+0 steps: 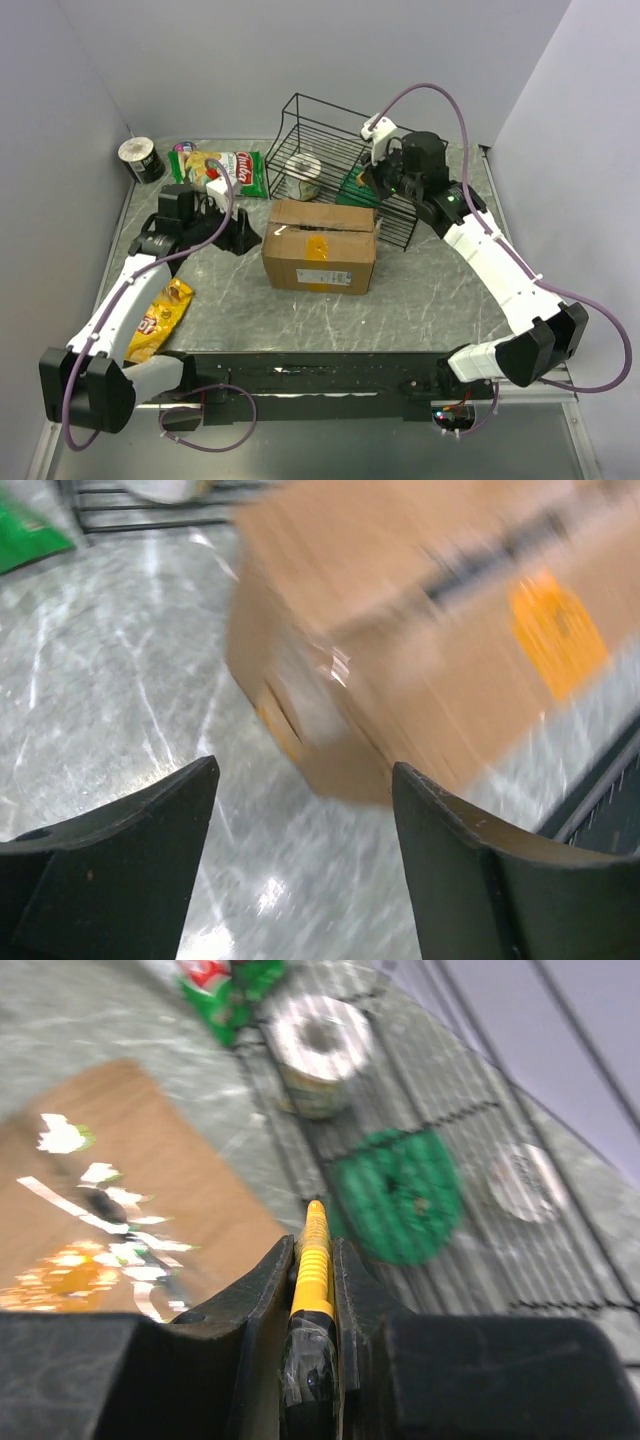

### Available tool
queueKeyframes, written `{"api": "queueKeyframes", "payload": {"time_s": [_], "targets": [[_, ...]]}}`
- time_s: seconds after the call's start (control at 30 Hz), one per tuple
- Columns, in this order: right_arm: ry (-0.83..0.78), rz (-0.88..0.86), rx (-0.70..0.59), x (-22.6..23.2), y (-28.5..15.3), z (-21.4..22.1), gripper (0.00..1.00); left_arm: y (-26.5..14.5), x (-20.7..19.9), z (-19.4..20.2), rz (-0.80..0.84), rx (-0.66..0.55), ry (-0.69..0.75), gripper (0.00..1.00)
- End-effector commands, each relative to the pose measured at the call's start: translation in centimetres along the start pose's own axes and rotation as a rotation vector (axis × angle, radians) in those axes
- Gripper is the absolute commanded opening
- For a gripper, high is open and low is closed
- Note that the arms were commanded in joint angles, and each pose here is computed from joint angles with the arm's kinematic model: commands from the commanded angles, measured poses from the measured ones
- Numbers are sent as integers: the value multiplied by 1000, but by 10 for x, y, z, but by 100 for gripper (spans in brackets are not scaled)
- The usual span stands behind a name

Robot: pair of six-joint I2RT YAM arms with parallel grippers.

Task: Unpack the express box

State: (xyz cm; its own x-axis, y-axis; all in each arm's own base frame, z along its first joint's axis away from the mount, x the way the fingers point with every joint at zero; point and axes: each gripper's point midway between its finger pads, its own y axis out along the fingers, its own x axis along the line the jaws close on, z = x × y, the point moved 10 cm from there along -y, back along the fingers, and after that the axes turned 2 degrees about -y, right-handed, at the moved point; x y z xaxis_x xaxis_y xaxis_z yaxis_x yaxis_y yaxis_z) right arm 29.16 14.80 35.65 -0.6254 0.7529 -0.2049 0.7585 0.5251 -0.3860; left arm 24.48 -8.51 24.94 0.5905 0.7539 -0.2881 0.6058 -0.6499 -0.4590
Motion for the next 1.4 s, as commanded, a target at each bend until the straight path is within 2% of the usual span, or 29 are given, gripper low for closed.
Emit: {"api": "queueKeyframes", "payload": {"time_s": [0.0, 0.07, 0.2, 0.3, 0.37, 0.5, 0.63, 0.97, 1.17, 1.23, 1.37], "targets": [[-56, 103, -9, -21, -1, 3, 0, -23, -15, 5, 179, 48, 238, 70], [-77, 71, 9, -20, 5, 8, 0, -26, -15, 12, 200, 97, 275, 62], [-90, 21, 37, -16, 13, 16, 0, -30, -21, 21, 319, 182, 328, 39], [-87, -7, 49, -15, 16, 19, 0, -26, -28, 22, 392, 179, 354, 25], [-88, -26, 57, -13, 19, 21, 0, -21, -35, 24, 430, 178, 353, 22], [-95, -53, 73, -12, 21, 25, 0, -10, -46, 26, 476, 173, 368, 22], [-102, -92, 100, -7, 22, 33, 0, -5, -42, 30, 461, 181, 376, 29], [-133, -165, 185, 2, 21, 62, 0, 9, -30, 32, 373, 207, 360, 32], [-98, -245, 205, 14, 4, 66, 0, 15, -17, 26, 200, 202, 288, 31], [-71, -293, 248, 21, -3, 70, 0, 17, -11, 22, 141, 186, 273, 32], [-48, -385, 251, 36, -17, 75, 0, 22, 1, 8, 63, 169, 280, 33]]}}
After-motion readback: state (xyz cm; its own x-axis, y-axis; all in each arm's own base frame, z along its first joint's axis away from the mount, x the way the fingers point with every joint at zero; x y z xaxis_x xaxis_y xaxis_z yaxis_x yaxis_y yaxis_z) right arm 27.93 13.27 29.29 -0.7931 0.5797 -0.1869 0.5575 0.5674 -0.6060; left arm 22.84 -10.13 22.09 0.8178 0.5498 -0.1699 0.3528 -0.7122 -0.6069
